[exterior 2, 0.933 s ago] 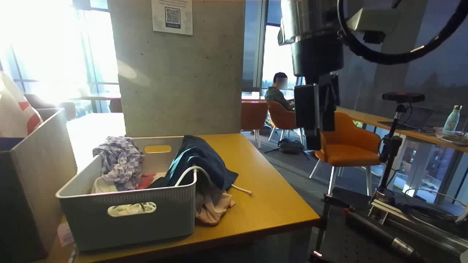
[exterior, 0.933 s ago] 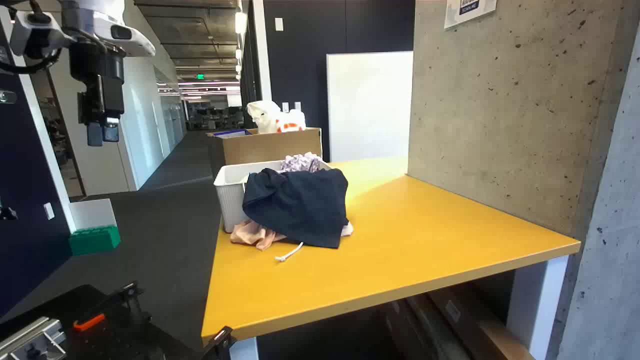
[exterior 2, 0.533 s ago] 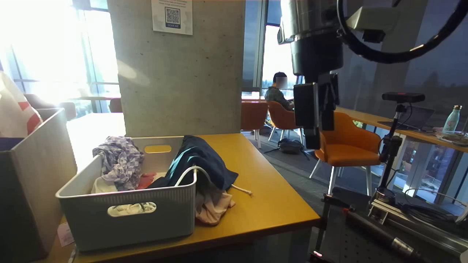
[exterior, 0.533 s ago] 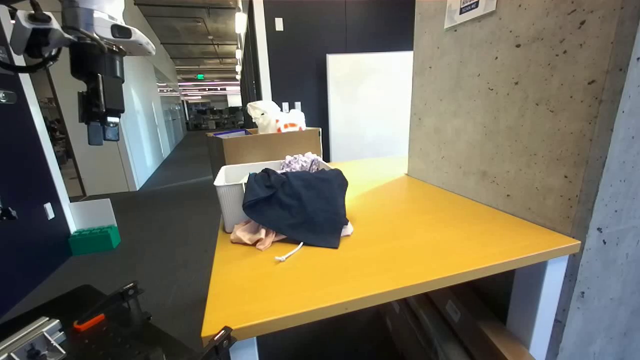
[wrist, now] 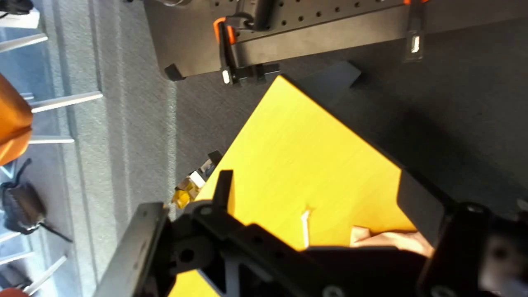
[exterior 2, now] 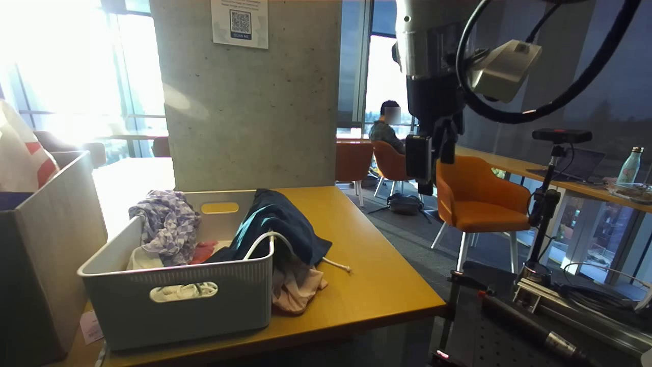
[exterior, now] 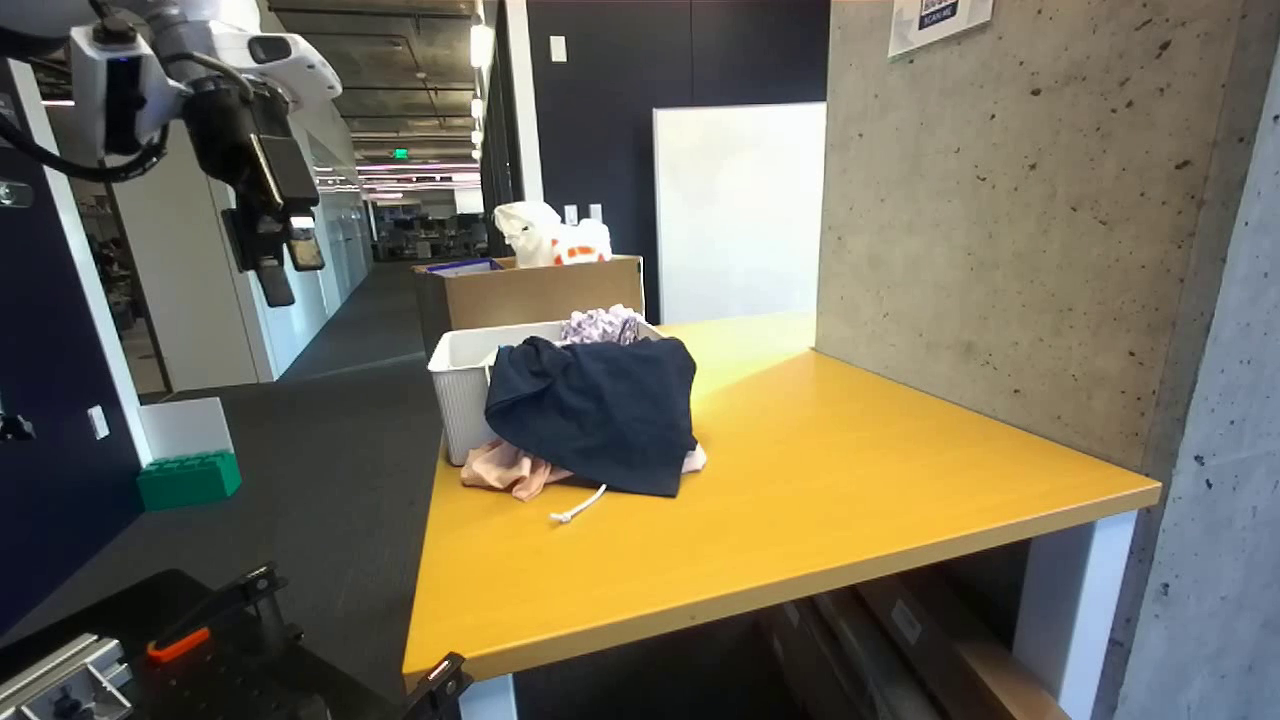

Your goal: Put the blue shirt in the basket

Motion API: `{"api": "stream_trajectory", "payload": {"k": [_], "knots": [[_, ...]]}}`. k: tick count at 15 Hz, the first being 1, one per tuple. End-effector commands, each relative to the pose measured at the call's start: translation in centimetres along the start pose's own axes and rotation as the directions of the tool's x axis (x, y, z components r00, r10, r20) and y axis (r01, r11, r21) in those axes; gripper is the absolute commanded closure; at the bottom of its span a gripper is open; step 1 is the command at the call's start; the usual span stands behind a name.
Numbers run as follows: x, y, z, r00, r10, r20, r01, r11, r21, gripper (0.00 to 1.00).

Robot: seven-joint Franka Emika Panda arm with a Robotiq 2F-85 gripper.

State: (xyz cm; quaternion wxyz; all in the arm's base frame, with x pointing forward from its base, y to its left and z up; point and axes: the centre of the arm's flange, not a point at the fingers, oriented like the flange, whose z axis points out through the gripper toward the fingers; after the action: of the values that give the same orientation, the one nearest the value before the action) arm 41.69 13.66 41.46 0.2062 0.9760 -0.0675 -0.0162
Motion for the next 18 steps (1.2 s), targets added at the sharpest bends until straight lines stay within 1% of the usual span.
{"api": "stream_trajectory", "payload": {"k": [1, 3, 5, 7, 8, 10, 11, 12, 14, 16, 17, 18], "knots": [[1.8, 1.7, 2.2, 0.998, 0.028, -0.064, -0.031, 0.998, -0.052, 0.0], [2.6, 3.1, 3.4, 0.997, 0.024, -0.073, -0.027, 0.999, -0.044, 0.0], [4.2, 5.2, 4.9, 0.995, 0.042, -0.087, -0.045, 0.998, -0.039, 0.0], [7.3, 7.8, 6.8, 0.987, 0.069, -0.143, -0.08, 0.994, -0.07, 0.0], [9.0, 9.0, 7.2, 0.984, 0.061, -0.168, -0.077, 0.993, -0.09, 0.0], [11.8, 10.2, 8.7, 0.981, 0.03, -0.191, -0.053, 0.992, -0.117, 0.0], [12.8, 10.2, 9.3, 0.981, 0.009, -0.193, -0.032, 0.992, -0.118, 0.0], [13.7, 9.8, 10.0, 0.982, -0.022, -0.189, 0.002, 0.995, -0.103, 0.0], [14.9, 8.9, 11.0, 0.98, -0.089, -0.18, 0.081, 0.995, -0.054, 0.0], [14.7, 8.8, 10.9, 0.981, -0.145, -0.13, 0.153, 0.987, 0.046, 0.0], [13.6, 8.4, 11.8, 0.984, -0.093, -0.152, 0.092, 0.996, -0.016, 0.0], [13.9, 8.2, 12.0, 0.984, -0.117, -0.138, 0.12, 0.993, 0.015, 0.0]]}}
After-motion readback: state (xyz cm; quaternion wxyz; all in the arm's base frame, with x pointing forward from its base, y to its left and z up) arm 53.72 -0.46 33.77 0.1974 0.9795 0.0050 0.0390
